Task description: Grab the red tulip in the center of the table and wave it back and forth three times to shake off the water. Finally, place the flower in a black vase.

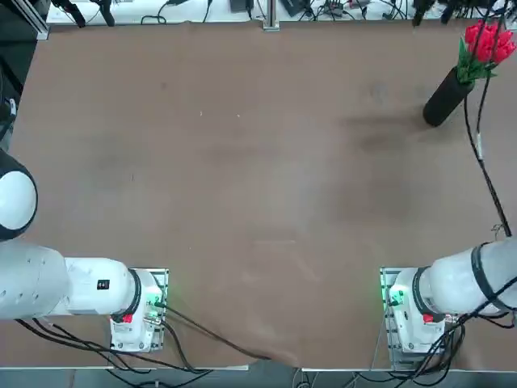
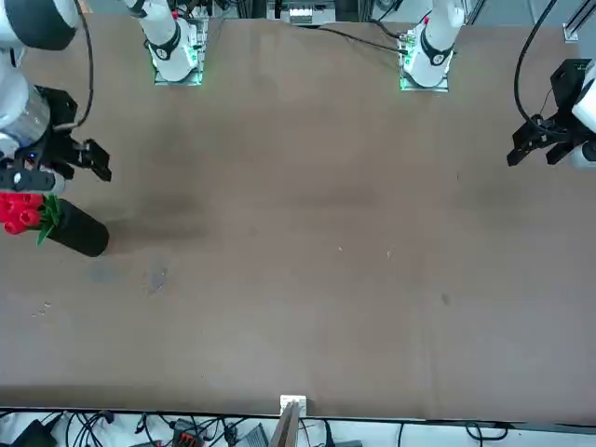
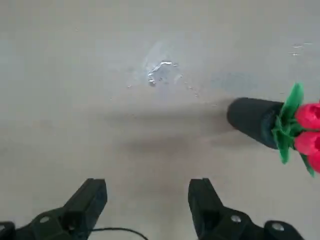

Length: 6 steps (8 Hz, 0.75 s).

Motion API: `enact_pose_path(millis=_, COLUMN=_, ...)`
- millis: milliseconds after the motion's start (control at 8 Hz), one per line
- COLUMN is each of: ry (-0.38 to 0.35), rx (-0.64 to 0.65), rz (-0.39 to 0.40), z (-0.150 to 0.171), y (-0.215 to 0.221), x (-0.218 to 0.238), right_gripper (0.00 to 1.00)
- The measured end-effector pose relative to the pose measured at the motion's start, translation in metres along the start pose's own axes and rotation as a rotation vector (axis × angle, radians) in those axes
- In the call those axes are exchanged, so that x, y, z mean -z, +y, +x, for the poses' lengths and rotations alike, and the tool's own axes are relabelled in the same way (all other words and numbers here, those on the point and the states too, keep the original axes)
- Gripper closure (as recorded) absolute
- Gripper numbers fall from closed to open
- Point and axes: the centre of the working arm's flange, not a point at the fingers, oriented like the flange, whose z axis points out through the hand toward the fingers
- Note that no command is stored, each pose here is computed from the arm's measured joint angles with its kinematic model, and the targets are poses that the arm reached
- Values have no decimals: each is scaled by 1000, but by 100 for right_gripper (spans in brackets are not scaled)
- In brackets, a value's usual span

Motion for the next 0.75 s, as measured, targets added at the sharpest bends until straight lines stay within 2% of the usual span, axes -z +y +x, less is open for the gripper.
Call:
enact_pose_path(millis=125, ry=-9, rx=48, rz=46, z=2, y=9, x=9, right_gripper=0)
enact_pose_path(millis=375, ry=-5, rx=68, rz=65, z=5, y=28, x=10, right_gripper=0)
enact_pose_path(millis=750, ry=6, rx=45, rz=6, z=-16, y=37, x=-3, right_gripper=0)
